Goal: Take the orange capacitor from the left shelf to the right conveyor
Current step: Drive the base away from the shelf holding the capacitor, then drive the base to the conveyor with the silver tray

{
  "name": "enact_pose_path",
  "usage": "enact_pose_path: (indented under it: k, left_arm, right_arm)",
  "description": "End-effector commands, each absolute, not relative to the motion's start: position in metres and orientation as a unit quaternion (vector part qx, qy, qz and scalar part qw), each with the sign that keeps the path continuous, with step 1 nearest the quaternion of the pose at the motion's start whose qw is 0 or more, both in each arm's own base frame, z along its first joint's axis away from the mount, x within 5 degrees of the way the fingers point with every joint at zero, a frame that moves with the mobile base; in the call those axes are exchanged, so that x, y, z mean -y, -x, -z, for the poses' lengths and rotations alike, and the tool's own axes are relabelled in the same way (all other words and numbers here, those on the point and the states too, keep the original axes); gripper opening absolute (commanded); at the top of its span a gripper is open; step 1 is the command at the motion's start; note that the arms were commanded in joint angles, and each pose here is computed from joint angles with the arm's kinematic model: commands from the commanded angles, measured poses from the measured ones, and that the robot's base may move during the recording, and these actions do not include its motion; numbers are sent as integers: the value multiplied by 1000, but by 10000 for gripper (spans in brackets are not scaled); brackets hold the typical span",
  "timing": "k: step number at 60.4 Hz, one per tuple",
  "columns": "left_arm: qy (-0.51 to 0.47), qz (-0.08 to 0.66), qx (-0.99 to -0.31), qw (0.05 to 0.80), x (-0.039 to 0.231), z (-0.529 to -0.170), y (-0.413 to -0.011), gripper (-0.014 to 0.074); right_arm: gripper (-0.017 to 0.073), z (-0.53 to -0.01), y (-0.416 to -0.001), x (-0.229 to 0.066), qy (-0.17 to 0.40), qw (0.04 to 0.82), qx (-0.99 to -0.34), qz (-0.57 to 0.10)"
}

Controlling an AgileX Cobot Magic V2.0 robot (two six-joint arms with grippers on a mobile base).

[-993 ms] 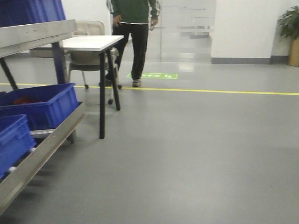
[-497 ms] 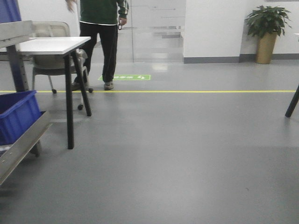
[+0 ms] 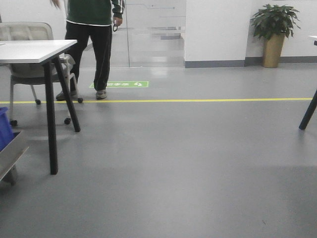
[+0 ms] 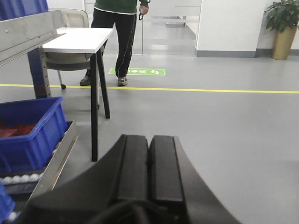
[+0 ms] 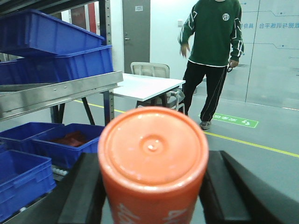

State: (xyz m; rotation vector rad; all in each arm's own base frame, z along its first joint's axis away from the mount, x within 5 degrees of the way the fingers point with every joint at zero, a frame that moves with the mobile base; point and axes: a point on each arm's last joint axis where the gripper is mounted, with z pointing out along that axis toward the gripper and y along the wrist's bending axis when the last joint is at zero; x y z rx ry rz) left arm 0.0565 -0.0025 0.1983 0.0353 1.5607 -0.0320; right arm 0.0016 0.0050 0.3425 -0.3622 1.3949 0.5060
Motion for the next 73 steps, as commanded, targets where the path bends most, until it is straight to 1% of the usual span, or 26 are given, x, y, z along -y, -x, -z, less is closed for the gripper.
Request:
enact_pose_path:
  k: [1,73]
  left_arm:
    - [-13,21,-678,734,3,-197,-57,-125]
    - [-13,21,-678,734,3,-197,-57,-125]
  right_arm:
    - [49,-359,0,-3,153,756,-592,-234]
    - [49,-359,0,-3,153,756,-592,-234]
